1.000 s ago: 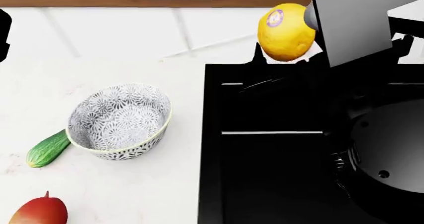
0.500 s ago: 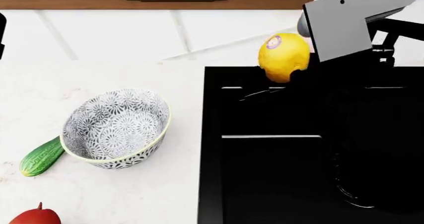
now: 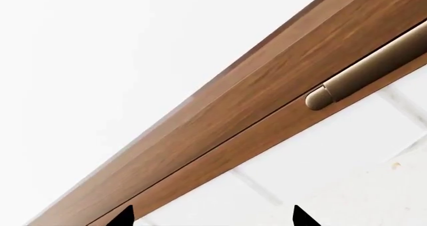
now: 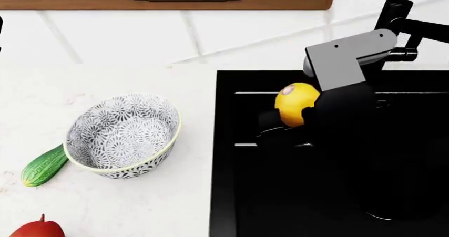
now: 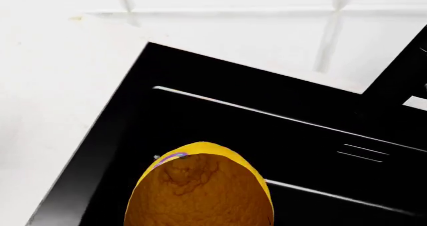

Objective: There is a mixed pile of frozen fruits and vegetables on the counter. Locate all the frozen vegetables and place the items in a bowl on the counter. Take all the frozen fruits and defrost them in a running sink.

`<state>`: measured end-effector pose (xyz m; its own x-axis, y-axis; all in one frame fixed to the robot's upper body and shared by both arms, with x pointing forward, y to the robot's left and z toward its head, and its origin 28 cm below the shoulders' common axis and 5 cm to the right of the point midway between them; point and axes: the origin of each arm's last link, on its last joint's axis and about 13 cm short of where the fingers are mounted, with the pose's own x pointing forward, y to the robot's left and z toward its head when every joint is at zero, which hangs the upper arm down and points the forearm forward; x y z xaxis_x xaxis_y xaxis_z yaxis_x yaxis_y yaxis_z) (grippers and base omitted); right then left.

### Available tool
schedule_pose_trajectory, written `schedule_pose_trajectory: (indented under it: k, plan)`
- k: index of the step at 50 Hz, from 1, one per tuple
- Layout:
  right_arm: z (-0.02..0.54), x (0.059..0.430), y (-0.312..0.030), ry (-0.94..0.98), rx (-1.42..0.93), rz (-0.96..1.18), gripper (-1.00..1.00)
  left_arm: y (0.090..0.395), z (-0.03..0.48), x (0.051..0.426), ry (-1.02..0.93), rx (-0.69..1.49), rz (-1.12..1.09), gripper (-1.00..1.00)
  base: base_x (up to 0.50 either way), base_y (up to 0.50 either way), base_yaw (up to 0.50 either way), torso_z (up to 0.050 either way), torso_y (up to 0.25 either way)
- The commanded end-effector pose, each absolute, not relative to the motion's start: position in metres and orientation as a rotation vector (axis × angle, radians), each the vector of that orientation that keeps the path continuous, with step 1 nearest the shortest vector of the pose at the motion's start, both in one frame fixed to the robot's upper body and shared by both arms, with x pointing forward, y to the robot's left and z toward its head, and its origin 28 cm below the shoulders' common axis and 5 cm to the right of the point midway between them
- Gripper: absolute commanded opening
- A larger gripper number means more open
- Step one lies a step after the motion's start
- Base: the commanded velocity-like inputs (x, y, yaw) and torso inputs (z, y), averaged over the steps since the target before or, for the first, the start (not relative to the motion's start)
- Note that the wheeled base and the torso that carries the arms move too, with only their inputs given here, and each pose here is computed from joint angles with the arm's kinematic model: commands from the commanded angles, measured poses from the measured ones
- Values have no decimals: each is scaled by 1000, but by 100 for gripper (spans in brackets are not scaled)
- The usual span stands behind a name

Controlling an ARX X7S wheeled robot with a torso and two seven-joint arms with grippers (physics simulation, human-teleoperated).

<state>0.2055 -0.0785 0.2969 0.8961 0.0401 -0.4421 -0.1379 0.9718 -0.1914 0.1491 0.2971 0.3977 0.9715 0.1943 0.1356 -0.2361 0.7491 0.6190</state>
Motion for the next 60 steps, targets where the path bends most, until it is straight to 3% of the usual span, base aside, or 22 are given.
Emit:
schedule_pose_trajectory:
  k: [1, 27, 60]
  plan:
    - [287, 209, -84, 524, -257, 56, -100, 297, 397, 149, -63, 684, 236, 100, 0, 0, 0, 0, 0]
    - [280, 209, -100, 728, -358, -6, -100, 298, 394, 150, -59, 682, 237, 100, 0, 0, 0, 0, 0]
    - [240, 254, -105, 897, -380, -139, -100, 298, 391, 153, -49, 685, 230, 100, 0, 0, 0, 0, 0]
